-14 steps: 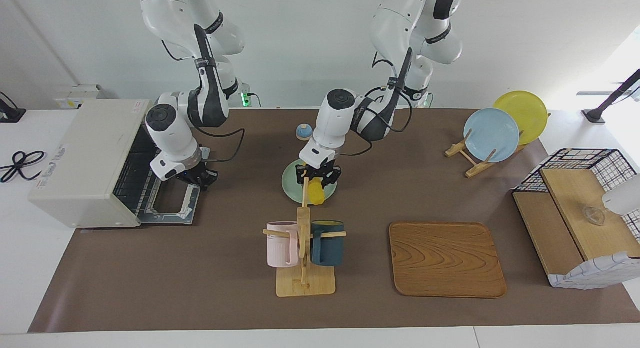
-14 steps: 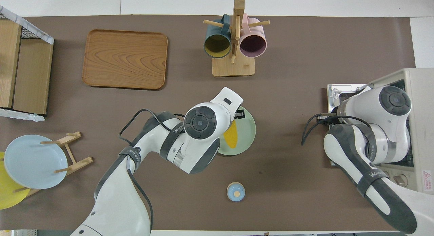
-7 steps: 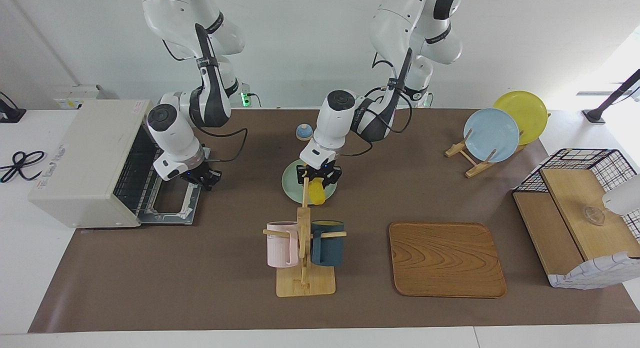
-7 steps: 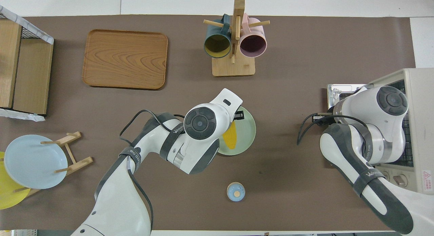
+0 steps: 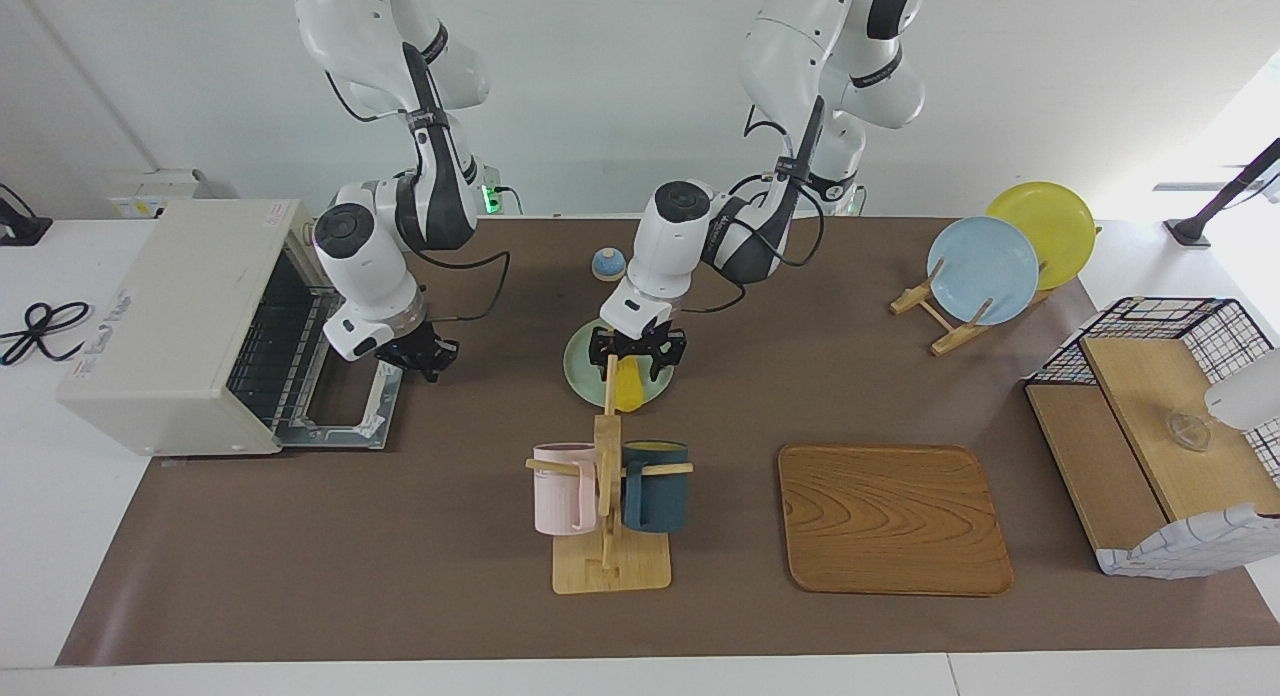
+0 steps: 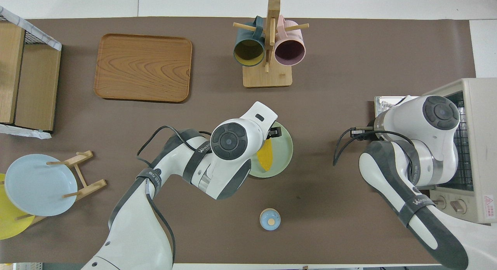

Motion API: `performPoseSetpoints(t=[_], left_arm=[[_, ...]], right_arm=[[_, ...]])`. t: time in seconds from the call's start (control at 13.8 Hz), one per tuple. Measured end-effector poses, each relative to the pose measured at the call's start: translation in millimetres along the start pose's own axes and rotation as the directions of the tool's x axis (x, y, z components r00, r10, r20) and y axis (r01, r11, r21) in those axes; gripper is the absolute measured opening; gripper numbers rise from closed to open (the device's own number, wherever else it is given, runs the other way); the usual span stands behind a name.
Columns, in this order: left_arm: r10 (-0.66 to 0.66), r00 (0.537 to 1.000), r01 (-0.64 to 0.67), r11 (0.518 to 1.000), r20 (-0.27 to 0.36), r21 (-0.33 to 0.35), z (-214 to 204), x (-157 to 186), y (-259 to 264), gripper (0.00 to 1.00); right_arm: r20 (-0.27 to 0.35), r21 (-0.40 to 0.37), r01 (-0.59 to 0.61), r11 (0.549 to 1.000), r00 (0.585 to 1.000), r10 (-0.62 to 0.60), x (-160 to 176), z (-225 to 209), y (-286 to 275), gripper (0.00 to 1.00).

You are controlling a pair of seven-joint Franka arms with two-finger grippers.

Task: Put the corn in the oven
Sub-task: 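Lower the corn onto the green plate and open the left gripper, then withdraw the left gripper while the right gripper reaches the green plate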

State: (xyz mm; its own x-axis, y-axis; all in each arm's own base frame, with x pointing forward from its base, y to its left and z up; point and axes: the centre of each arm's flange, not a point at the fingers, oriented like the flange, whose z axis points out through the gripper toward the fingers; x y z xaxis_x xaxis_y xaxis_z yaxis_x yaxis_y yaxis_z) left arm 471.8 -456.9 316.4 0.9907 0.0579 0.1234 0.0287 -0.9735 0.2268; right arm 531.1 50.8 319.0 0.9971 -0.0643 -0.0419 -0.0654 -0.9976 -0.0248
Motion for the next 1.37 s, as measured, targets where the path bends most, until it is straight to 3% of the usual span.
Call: performPoseSetpoints(t=[0.36,0.51,0.72,1.01,1.37], left_arm=[[-0.003,1.000,0.002,1.000,0.010,0.011,-14,5,-3,1.00],[0.011,1.000,-0.012,1.000,0.029,0.028,-39,16,-14,1.00],[0.012,0.999,-0.015,0.999,0.049,0.041,-89,38,-40,1.00],[0.006,0.998,-0.010,0.998,0.068,0.058,-128,60,-77,1.00],[0.023,0.996,-0.030,0.997,0.083,0.076,-201,104,-170,1.00]], right_arm=[[0.038,-0.010,0.021,1.000,0.999,-0.021,-10,-65,-25,0.06],[0.041,-0.012,0.023,1.000,0.999,-0.023,-16,-82,-26,0.22],[0.033,-0.013,0.035,0.999,0.999,-0.035,-28,-111,-30,0.57],[-0.024,-0.008,0.044,0.999,0.999,-0.044,-50,-156,-58,0.99],[-0.021,-0.010,0.058,0.998,0.998,-0.059,-62,-176,-105,1.00]])
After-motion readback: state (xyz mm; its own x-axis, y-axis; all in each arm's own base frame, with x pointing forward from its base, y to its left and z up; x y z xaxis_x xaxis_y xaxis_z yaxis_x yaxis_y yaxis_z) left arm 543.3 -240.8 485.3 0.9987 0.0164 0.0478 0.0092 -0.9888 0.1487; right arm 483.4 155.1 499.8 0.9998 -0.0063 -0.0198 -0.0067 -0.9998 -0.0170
